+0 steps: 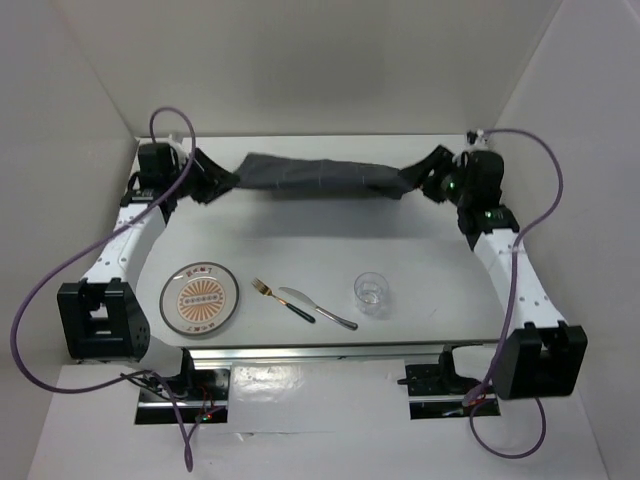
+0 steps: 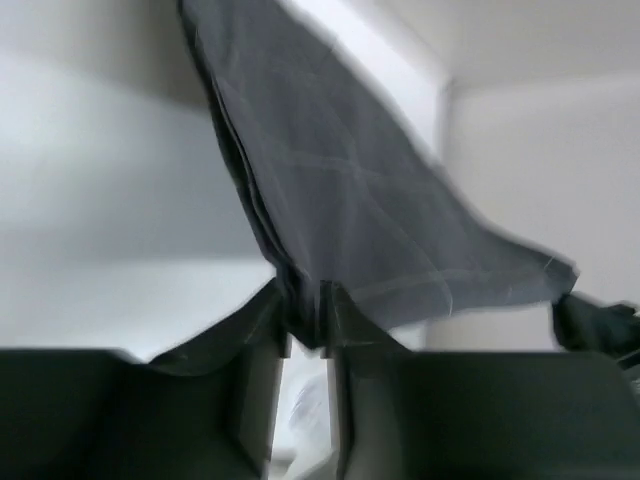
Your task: Set the dinner table for one person
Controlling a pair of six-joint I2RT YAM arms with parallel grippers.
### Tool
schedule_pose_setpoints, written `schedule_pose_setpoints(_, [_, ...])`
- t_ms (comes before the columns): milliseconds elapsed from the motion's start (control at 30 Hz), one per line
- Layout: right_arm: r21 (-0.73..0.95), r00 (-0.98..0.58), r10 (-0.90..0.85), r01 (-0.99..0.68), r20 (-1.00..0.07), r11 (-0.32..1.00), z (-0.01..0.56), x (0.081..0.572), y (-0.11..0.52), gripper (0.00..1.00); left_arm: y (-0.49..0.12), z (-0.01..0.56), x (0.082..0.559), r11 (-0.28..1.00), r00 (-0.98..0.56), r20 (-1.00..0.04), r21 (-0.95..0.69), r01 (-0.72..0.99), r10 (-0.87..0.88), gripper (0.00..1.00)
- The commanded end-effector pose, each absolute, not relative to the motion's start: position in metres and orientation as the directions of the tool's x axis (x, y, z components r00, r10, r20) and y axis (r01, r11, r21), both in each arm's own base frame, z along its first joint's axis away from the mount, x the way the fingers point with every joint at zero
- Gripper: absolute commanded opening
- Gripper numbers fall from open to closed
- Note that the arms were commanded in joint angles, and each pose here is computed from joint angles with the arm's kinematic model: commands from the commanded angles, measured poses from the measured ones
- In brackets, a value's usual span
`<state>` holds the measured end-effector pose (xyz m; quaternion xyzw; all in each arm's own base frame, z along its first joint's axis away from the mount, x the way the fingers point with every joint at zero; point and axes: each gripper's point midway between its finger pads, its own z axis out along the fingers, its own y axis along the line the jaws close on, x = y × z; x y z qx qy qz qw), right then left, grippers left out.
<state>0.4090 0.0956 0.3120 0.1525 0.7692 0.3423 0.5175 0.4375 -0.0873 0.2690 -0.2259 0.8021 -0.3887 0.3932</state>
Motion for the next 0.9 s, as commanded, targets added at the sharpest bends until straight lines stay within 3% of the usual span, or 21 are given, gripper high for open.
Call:
schedule_pose_setpoints(0, [0.633, -0.459, 0.555, -0.02, -0.694, 0.774, 0.246, 0.371, 0.079, 0.69, -0.079, 0.224, 0.399, 0.64, -0.612, -0.45, -0.758, -0.123, -0.65, 0.66])
schedule_pose_setpoints(33, [0.63, -0.527, 0.554, 0.044, -0.644, 0.775, 0.219, 0.352, 0.079, 0.75, -0.077, 0.207, 0.387, 0.652, -0.628, -0.431, -0.741, -0.163, -0.648, 0.85])
schedule_pose_setpoints(67, [0.638, -0.55, 0.559, 0.06, -0.621, 0.768, 0.21, 0.337, 0.081, 0.78, -0.071, 0.178, 0.37, 0.664, -0.658, -0.389, -0.711, -0.23, -0.644, 0.93])
schedule_pose_setpoints(133, [0.626, -0.634, 0.565, 0.159, -0.528, 0.763, 0.164, 0.304, 0.081, 0.8, -0.063, 0.167, 0.363, 0.675, -0.656, -0.38, -0.684, -0.275, -0.652, 0.94])
schedule_pose_setpoints(233, [0.571, -0.593, 0.612, 0.288, -0.523, 0.768, 0.15, 0.289, 0.061, 0.77, -0.059, 0.161, 0.361, 0.695, -0.676, -0.364, -0.649, -0.309, -0.64, 0.9])
schedule_pose_setpoints(267, [0.555, -0.578, 0.625, 0.324, -0.525, 0.766, 0.147, 0.289, 0.055, 0.72, -0.058, 0.171, 0.368, 0.705, -0.677, -0.381, -0.646, -0.293, -0.63, 0.87])
schedule_pose_setpoints(300, [0.554, -0.549, 0.648, 0.355, -0.528, 0.753, 0.152, 0.292, 0.05, 0.57, -0.055, 0.171, 0.371, 0.714, -0.679, -0.384, -0.632, -0.301, -0.626, 0.84])
schedule_pose_setpoints(400, [0.499, -0.536, 0.666, 0.443, -0.518, 0.745, 0.151, 0.306, 0.037, 0.32, -0.054, 0.163, 0.376, 0.715, -0.713, -0.323, -0.606, -0.349, -0.622, 0.69])
schedule_pose_setpoints(433, [0.492, -0.529, 0.671, 0.458, -0.519, 0.741, 0.158, 0.314, 0.033, 0.15, -0.057, 0.159, 0.376, 0.729, -0.73, -0.316, -0.588, -0.351, -0.606, 0.66])
schedule_pose_setpoints(500, [0.444, -0.587, 0.671, 0.504, -0.453, 0.741, 0.135, 0.318, 0.034, 0.05, -0.064, 0.146, 0.372, 0.748, -0.774, -0.258, -0.548, -0.375, -0.578, 0.66])
schedule_pose_setpoints(633, [0.412, -0.68, 0.637, 0.496, -0.363, 0.765, 0.105, 0.325, 0.045, 0.09, -0.069, 0.119, 0.356, 0.761, -0.809, -0.153, -0.473, -0.444, -0.567, 0.66])
schedule_pose_setpoints(767, [0.44, -0.695, 0.669, 0.53, -0.264, 0.725, 0.081, 0.318, 0.055, 0.57, -0.085, 0.094, 0.34, 0.754, -0.828, -0.068, -0.459, -0.47, -0.557, 0.7])
schedule_pose_setpoints(800, [0.471, -0.696, 0.679, 0.531, -0.232, 0.705, 0.078, 0.317, 0.06, 0.64, -0.09, 0.089, 0.338, 0.751, -0.828, -0.052, -0.456, -0.478, -0.559, 0.71])
schedule_pose_setpoints(867, [0.502, -0.672, 0.716, 0.561, -0.189, 0.658, 0.067, 0.312, 0.059, 0.66, -0.092, 0.078, 0.333, 0.749, -0.825, -0.034, -0.44, -0.495, -0.564, 0.73])
